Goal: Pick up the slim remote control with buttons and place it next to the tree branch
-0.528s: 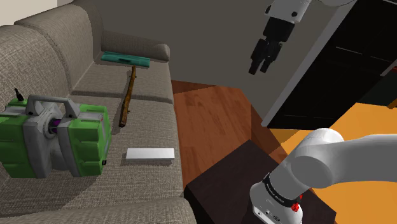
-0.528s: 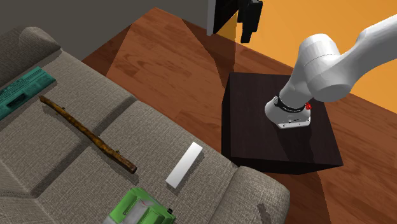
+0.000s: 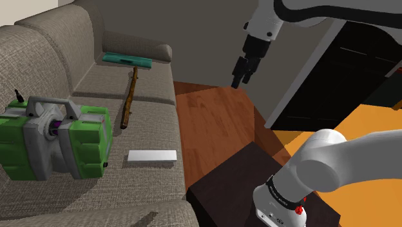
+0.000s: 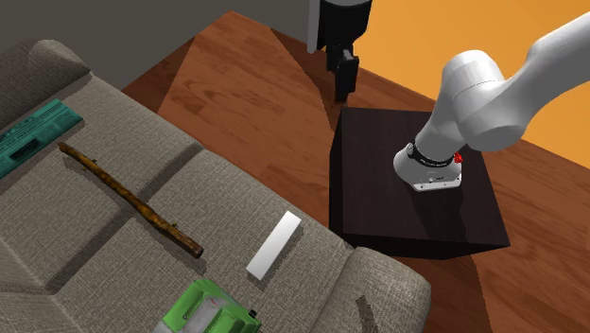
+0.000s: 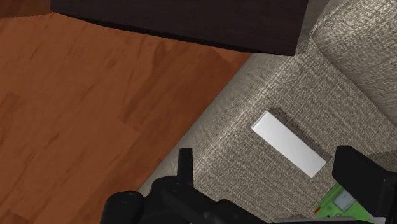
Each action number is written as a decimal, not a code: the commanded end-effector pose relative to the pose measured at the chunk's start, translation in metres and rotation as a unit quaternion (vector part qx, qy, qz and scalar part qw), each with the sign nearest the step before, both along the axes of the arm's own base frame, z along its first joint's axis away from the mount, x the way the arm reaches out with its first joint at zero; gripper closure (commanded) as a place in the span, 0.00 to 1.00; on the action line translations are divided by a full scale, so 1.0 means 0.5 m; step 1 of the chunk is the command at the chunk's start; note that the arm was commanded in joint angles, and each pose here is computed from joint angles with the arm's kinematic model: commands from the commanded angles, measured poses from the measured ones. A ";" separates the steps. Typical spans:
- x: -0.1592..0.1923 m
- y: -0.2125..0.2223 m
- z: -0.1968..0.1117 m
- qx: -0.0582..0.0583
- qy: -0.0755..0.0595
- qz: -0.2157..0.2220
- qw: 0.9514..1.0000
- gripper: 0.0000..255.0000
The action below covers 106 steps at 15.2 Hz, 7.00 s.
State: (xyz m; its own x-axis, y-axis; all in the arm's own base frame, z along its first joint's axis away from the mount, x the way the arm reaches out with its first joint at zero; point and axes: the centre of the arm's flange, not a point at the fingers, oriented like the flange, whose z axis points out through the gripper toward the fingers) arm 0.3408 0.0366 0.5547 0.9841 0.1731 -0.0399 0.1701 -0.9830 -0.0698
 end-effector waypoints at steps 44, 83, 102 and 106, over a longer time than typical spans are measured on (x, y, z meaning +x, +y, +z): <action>0.237 0.524 -0.796 -0.009 -0.033 0.339 0.940 0.00; 0.237 0.524 -0.556 -0.009 -0.033 0.339 0.940 1.00; 0.699 0.359 -0.554 -0.009 -0.033 0.339 0.940 1.00; 0.699 0.359 -0.596 -0.009 -0.033 0.339 0.940 1.00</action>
State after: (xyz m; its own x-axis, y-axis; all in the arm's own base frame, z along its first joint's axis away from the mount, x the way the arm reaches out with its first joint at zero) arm 0.6890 0.2163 0.2617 0.6485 0.7612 0.0085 0.7611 -0.6482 -0.0219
